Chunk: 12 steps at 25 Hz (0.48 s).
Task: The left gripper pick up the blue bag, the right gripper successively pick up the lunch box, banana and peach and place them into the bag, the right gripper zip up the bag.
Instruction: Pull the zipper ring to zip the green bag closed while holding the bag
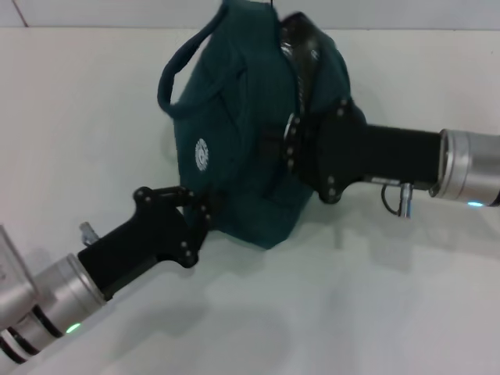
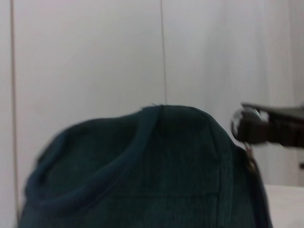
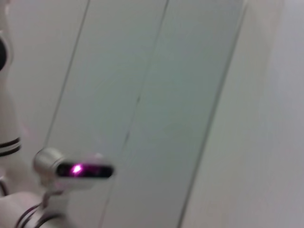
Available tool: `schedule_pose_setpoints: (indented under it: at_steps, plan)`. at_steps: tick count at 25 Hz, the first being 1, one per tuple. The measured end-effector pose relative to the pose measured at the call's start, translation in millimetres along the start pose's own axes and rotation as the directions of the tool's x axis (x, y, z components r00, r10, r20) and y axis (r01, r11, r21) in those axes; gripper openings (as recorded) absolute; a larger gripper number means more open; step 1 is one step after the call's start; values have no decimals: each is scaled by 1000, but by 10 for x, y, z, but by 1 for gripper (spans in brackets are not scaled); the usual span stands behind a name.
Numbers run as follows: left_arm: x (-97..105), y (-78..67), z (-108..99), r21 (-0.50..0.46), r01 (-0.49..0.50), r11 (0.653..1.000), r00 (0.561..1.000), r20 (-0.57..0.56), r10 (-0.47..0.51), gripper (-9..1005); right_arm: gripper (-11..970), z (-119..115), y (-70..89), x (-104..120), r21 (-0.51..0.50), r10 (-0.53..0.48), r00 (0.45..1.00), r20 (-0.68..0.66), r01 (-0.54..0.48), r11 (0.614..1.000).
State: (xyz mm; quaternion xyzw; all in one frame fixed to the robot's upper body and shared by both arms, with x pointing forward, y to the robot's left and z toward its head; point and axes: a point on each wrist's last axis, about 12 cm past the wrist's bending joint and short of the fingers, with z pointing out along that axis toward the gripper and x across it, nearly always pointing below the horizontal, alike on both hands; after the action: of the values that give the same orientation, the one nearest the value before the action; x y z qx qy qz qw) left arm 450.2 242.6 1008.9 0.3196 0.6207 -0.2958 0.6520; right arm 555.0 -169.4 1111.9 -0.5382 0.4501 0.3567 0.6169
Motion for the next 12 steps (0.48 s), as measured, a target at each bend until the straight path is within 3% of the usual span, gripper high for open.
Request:
schedule_pose_setpoints:
  at_steps: [4, 12]
  plan:
    - [19, -20, 41, 42, -7, 999, 1000, -25, 8, 56, 24, -53, -36, -11, 78, -15, 999, 36, 12, 997]
    - [34, -14, 41, 38, -8, 999, 999, -39, 9, 56, 24, -197, -80, -11, 242, -55, 994, 99, 30, 970]
